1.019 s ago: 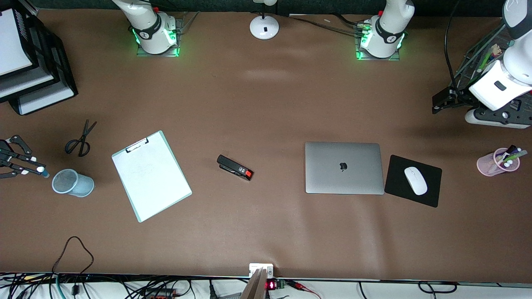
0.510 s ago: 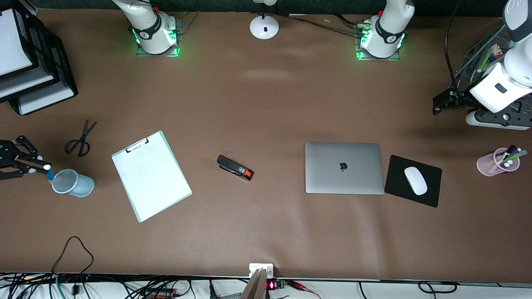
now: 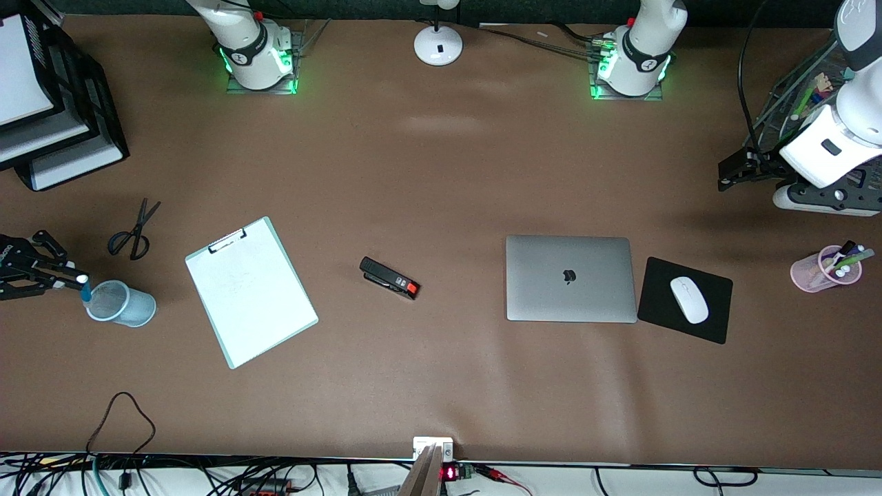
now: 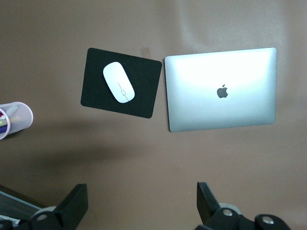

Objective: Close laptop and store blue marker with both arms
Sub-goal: 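Lower the blue marker into the light blue cup with the right gripper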

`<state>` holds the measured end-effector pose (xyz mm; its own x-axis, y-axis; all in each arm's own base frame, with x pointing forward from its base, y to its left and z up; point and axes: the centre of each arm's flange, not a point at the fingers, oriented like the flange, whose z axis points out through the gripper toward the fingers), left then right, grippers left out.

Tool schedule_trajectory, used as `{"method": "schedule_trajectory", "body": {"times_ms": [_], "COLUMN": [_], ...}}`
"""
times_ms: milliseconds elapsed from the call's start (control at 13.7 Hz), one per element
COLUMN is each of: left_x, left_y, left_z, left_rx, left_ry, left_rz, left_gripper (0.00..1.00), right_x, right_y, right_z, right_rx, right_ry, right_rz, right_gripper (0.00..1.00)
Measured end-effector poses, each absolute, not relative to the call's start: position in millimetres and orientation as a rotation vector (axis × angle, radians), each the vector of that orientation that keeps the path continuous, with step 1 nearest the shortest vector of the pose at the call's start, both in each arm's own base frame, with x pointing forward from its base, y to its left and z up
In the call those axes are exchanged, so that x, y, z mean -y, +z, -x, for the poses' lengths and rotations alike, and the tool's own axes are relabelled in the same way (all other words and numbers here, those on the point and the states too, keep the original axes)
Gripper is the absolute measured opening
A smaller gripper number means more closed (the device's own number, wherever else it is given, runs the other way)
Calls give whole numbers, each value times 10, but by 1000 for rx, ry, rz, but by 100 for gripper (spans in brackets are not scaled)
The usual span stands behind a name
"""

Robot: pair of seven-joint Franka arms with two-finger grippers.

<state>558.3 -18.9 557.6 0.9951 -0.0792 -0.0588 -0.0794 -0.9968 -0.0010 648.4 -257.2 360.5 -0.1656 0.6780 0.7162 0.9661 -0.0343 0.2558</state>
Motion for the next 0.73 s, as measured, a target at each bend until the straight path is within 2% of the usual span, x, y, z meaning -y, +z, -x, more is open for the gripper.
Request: {"method": "schedule_trajectory", "body": {"times_ms": [728], "left_x": [185], "left_y": [5576], "left_z": [-5590], "left_rx": [-123], "left_ry": [92], "left_rz": [3135], "left_gripper": [100], "right_x": [2670], "right_y": [3128], "right_z": [-6510], "right_rx": [1845], "right_ry": [-1023], "right_rz": [1714], "right_gripper": [17]}}
